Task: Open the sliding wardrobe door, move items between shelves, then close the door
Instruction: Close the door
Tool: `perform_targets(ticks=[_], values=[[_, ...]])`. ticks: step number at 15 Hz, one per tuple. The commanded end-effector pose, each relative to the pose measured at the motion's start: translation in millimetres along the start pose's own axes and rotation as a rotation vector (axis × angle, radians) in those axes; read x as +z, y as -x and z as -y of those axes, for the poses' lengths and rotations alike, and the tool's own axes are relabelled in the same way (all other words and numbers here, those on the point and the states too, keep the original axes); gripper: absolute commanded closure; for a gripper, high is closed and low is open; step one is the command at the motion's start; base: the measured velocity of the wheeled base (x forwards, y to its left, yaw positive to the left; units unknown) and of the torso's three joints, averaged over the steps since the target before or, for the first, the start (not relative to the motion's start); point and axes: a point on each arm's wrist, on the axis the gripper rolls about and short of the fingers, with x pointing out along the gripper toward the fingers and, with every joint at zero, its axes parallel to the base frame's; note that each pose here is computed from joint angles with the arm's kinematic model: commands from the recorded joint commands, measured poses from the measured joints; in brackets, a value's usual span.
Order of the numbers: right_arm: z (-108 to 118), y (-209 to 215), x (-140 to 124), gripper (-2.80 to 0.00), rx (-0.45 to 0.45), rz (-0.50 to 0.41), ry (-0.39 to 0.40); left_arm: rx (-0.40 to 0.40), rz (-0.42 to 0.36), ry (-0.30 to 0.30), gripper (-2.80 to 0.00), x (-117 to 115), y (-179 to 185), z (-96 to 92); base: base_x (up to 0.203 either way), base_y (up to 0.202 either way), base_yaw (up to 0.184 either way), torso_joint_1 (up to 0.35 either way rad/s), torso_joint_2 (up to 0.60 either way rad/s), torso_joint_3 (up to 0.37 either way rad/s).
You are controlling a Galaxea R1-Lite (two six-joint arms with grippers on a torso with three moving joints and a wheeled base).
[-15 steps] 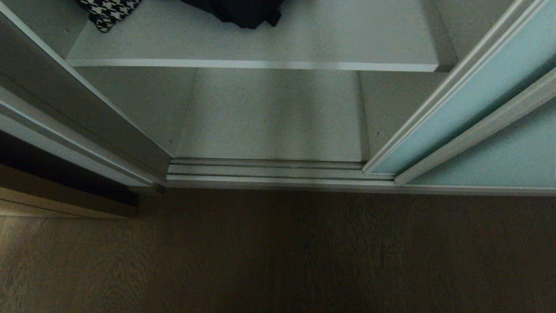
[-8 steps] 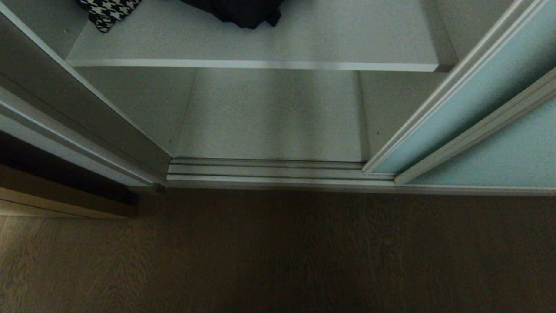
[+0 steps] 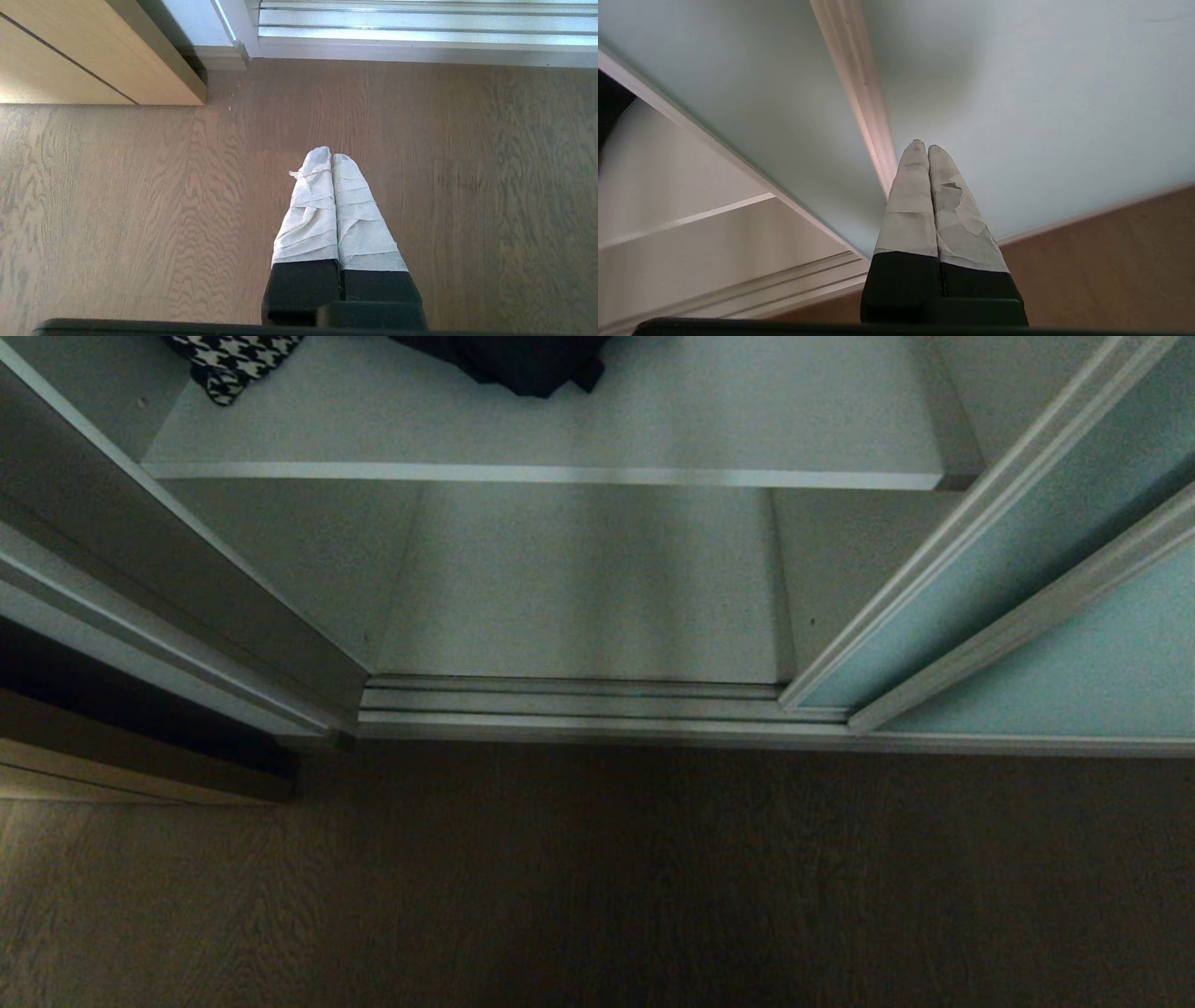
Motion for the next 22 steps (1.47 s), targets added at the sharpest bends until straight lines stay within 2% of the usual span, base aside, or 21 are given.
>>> perform_targets(ticks=[1, 4, 7, 9, 13, 18, 22], values=[[10.2, -24.7, -4.2, 0.00, 0.035, -0.060, -0.033, 0.000, -0.001, 0.000, 0.00, 0.0, -0.1, 0.0, 0.000, 0.000, 0.000, 0.000, 0.00, 0.000], [15.6, -36.6, -5.6, 0.00, 0.080, -0.091, -0.049, 0.000, -0.001, 0.000, 0.00, 0.0, -0.1, 0.0, 0.000, 0.000, 0.000, 0.000, 0.00, 0.000], [17.0, -41.5, -8.0, 0.00, 0.144, -0.144, -0.154, 0.000, -0.001, 0.000, 0.00, 0.0, -0.1, 0.0, 0.000, 0.000, 0.000, 0.000, 0.00, 0.000], [20.5, -45.4, -11.8, 0.00, 0.138, -0.161, -0.173, 0.000, -0.001, 0.000, 0.00, 0.0, -0.1, 0.0, 0.000, 0.000, 0.000, 0.000, 0.00, 0.000], [26.2, -52.8, -9.9, 0.00, 0.124, -0.133, -0.155, 0.000, -0.001, 0.000, 0.00, 0.0, -0.1, 0.0, 0.000, 0.000, 0.000, 0.000, 0.00, 0.000], [30.2, -57.6, -13.3, 0.00, 0.124, -0.140, -0.158, 0.000, -0.001, 0.000, 0.00, 0.0, -0.1, 0.0, 0.000, 0.000, 0.000, 0.000, 0.00, 0.000], [28.2, -54.5, -16.9, 0.00, 0.162, -0.165, -0.164, 0.000, -0.001, 0.000, 0.00, 0.0, -0.1, 0.0, 0.000, 0.000, 0.000, 0.000, 0.00, 0.000]])
